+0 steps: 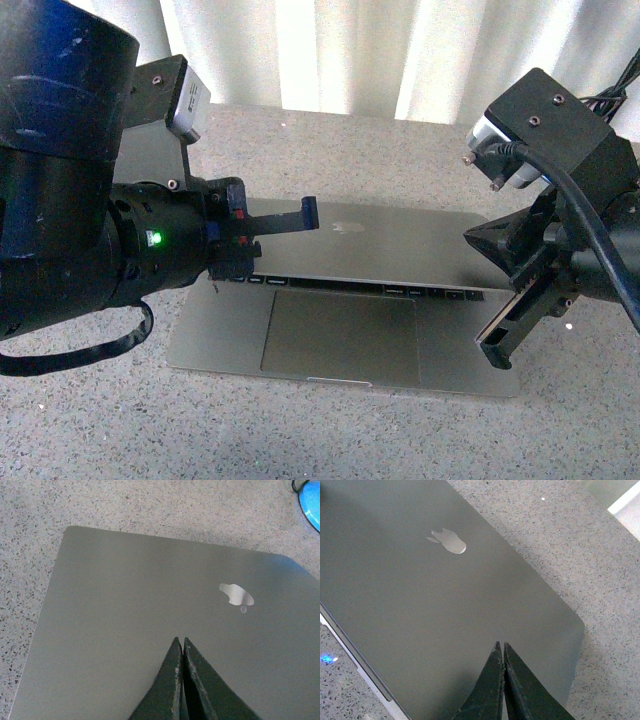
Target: Close laptop
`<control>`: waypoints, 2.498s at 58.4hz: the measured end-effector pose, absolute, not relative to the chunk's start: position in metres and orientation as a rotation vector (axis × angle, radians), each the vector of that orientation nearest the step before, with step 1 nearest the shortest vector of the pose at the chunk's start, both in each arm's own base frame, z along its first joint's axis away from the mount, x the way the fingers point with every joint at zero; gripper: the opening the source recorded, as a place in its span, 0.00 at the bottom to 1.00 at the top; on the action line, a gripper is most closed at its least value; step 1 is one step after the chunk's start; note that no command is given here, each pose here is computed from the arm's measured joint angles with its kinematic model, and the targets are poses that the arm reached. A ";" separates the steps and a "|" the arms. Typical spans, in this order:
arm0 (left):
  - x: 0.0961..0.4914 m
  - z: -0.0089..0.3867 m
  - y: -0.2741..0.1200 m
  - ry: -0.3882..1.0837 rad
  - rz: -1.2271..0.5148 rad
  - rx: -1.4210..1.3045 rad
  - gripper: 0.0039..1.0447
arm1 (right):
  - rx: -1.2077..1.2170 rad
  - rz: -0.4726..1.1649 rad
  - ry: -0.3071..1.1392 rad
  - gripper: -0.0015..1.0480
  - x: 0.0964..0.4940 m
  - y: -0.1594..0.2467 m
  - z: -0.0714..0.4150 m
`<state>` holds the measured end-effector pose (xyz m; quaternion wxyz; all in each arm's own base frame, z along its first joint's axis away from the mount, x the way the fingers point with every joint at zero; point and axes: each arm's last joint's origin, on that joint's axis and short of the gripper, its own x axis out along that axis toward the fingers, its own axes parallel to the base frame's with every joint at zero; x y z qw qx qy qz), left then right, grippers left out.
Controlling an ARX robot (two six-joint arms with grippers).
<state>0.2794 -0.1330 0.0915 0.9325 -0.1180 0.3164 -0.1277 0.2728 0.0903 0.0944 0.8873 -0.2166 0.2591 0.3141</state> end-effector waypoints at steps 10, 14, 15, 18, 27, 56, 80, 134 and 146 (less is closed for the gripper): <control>0.280 0.087 -0.131 0.656 -0.250 -0.261 0.03 | -0.432 0.651 0.568 0.01 0.272 0.092 0.088; 0.280 0.085 -0.131 0.659 -0.247 -0.264 0.03 | -0.421 0.649 0.585 0.01 0.272 0.092 0.085; 0.280 0.085 -0.131 0.660 -0.248 -0.264 0.03 | -0.419 0.649 0.589 0.01 0.272 0.092 0.084; 0.280 0.085 -0.131 0.660 -0.250 -0.266 0.03 | -0.416 0.647 0.595 0.01 0.271 0.093 0.082; 0.280 0.084 -0.131 0.663 -0.251 -0.269 0.03 | -0.399 0.645 0.610 0.01 0.269 0.094 0.081; 0.267 0.078 -0.132 0.682 -0.240 -0.346 0.03 | -0.398 0.629 0.650 0.01 0.256 0.095 0.071; 0.262 0.069 -0.135 0.683 -0.226 -0.419 0.03 | -0.406 0.611 0.695 0.01 0.247 0.097 0.061; 0.253 0.047 -0.132 0.744 -0.205 -0.514 0.03 | -0.385 0.593 0.740 0.01 0.245 0.100 0.057; 0.251 0.044 -0.129 0.746 -0.197 -0.528 0.03 | -0.384 0.592 0.762 0.01 0.244 0.101 0.051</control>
